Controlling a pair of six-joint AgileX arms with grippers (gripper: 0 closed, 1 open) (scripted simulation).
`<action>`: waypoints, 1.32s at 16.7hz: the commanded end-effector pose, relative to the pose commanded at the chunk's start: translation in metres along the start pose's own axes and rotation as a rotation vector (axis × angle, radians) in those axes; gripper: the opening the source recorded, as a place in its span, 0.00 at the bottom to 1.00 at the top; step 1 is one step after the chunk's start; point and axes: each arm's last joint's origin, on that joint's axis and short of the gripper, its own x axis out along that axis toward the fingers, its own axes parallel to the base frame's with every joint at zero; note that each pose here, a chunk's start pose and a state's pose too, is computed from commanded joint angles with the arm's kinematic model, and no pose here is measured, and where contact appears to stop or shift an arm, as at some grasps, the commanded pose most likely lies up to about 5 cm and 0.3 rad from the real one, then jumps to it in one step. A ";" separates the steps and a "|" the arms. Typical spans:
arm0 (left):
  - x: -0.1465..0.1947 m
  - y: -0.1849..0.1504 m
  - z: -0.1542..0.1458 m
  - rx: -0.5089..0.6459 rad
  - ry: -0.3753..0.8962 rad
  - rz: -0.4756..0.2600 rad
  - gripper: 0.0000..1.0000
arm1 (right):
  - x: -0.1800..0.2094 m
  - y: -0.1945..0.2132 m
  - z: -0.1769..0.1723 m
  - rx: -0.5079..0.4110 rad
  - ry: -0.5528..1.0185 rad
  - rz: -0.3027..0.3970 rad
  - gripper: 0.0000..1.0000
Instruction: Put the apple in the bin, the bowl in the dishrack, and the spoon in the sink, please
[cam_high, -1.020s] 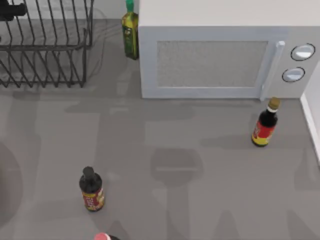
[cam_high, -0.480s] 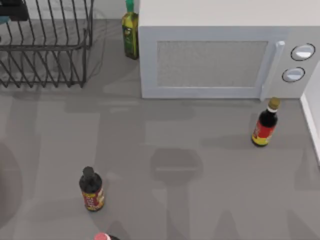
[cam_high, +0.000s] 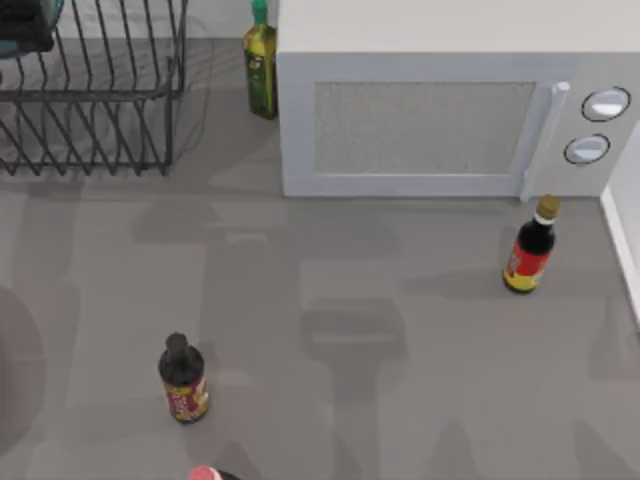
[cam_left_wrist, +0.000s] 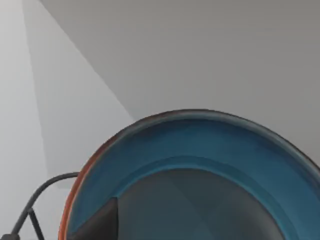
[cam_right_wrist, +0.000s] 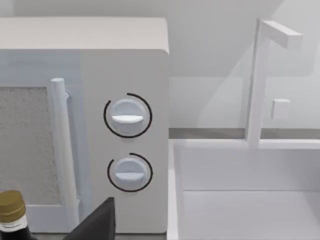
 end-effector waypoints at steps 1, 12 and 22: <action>-0.010 -0.001 0.004 0.000 0.005 0.001 1.00 | 0.000 0.000 0.000 0.000 0.000 0.000 1.00; -0.199 -0.023 0.027 -0.012 -0.092 0.014 1.00 | 0.000 0.000 0.000 0.000 0.000 0.000 1.00; -0.255 -0.029 -0.070 -0.002 -0.025 0.017 1.00 | 0.000 0.000 0.000 0.000 0.000 0.000 1.00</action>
